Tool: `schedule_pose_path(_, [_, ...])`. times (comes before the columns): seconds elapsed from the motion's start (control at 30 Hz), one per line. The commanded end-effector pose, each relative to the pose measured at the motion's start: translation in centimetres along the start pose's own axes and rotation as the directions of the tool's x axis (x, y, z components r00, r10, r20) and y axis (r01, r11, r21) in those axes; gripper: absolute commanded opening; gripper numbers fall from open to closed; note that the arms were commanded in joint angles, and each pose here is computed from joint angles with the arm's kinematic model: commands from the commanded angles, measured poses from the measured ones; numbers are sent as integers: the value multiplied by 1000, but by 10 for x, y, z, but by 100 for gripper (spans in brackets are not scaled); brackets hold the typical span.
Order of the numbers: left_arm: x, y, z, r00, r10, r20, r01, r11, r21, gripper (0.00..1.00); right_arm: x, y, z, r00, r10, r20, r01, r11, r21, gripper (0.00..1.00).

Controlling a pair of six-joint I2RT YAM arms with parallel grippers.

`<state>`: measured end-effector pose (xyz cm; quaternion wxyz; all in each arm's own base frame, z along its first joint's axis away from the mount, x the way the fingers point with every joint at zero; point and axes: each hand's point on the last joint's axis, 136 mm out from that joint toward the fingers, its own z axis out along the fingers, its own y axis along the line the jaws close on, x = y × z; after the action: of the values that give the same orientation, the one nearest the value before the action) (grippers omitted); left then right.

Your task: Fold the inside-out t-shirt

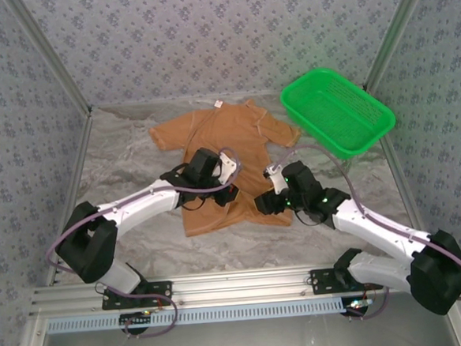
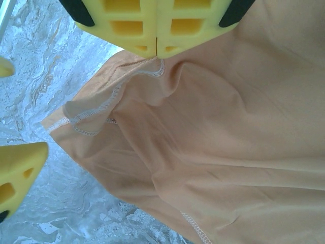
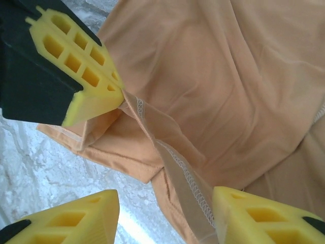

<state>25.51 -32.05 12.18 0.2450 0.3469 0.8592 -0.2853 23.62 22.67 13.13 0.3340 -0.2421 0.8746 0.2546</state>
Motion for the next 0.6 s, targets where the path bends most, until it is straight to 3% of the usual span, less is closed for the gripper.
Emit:
schedule_pose_path(0.0, [-7,-10,-10,999,8,38,-10,999,47,0,-7,-5,14,997,-73,31,72,997,22,58])
schedule_pose_path(0.1, [-9,-9,-11,999,6,46,-8,999,44,0,-1,-1,32,996,-88,15,88,996,-12,63])
schedule_pose_path(0.23, [-7,-9,-10,999,11,41,-13,999,47,0,-6,-4,51,994,-109,13,109,994,2,59])
schedule_pose_path(0.4, [-2,2,-1,999,26,24,-26,1000,8,0,-7,-2,56,994,-109,-1,109,994,-18,16])
schedule_pose_path(0.47, [2,6,4,999,34,20,-34,999,-5,0,-5,-3,55,995,-99,0,99,995,-12,6])
schedule_pose_path(0.57, [5,8,12,998,51,24,-51,999,1,6,-7,-4,52,997,-72,4,72,997,-23,2])
